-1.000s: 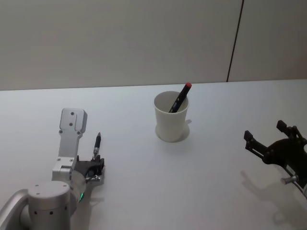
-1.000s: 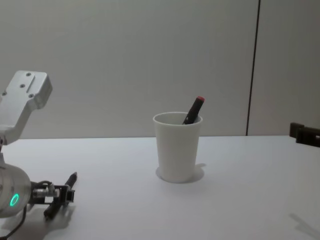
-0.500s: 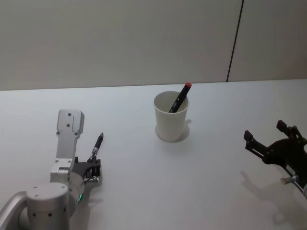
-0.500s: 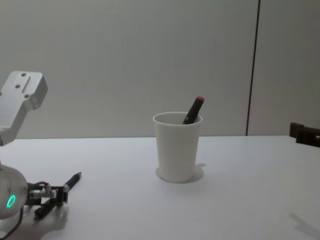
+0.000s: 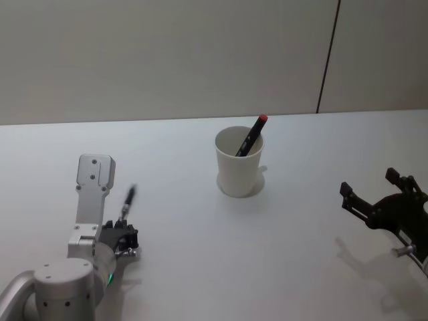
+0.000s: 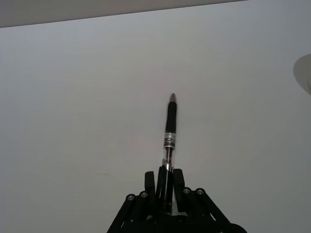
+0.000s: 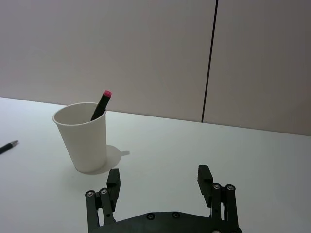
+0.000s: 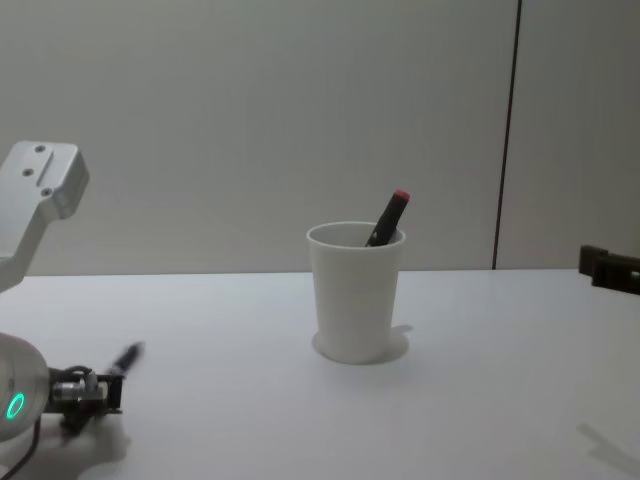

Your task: Place the pen into the pen holder.

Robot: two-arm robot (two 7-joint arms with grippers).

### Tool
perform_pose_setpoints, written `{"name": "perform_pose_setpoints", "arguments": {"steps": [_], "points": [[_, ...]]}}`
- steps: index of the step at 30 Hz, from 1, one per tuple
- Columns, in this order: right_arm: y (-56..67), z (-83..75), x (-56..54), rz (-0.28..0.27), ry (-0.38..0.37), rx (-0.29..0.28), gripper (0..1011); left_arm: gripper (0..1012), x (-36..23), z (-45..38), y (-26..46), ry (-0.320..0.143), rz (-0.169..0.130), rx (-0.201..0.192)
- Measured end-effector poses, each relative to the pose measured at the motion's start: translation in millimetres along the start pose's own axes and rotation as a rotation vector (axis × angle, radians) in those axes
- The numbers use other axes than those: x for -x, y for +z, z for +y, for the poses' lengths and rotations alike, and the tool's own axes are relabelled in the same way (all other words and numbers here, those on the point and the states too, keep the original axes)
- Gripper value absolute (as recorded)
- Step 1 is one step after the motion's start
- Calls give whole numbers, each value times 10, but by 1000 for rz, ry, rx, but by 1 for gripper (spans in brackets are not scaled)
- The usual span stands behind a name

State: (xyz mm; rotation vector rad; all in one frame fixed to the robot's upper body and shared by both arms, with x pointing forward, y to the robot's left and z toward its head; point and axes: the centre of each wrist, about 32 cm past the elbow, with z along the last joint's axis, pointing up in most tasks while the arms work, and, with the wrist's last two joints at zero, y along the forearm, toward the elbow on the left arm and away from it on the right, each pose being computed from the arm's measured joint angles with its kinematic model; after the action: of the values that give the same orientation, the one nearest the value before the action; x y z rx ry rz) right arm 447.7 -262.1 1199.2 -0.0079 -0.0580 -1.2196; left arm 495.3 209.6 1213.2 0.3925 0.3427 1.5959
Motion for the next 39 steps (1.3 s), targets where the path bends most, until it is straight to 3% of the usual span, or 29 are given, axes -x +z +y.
{"name": "perform_pose_setpoints", "arguments": {"steps": [4,21,32,39], "points": [[0,0,0,0,0,0,1002,173,-2,11,-5,-6,3,5],[0,0,0,0,0,0,1001,170,-35,48,-26,-32,9,51],[0,0,0,0,0,0,1002,170,-84,65,-34,-75,-18,150],[0,0,0,0,0,0,1002,170,-149,68,-33,-132,-54,251]]}}
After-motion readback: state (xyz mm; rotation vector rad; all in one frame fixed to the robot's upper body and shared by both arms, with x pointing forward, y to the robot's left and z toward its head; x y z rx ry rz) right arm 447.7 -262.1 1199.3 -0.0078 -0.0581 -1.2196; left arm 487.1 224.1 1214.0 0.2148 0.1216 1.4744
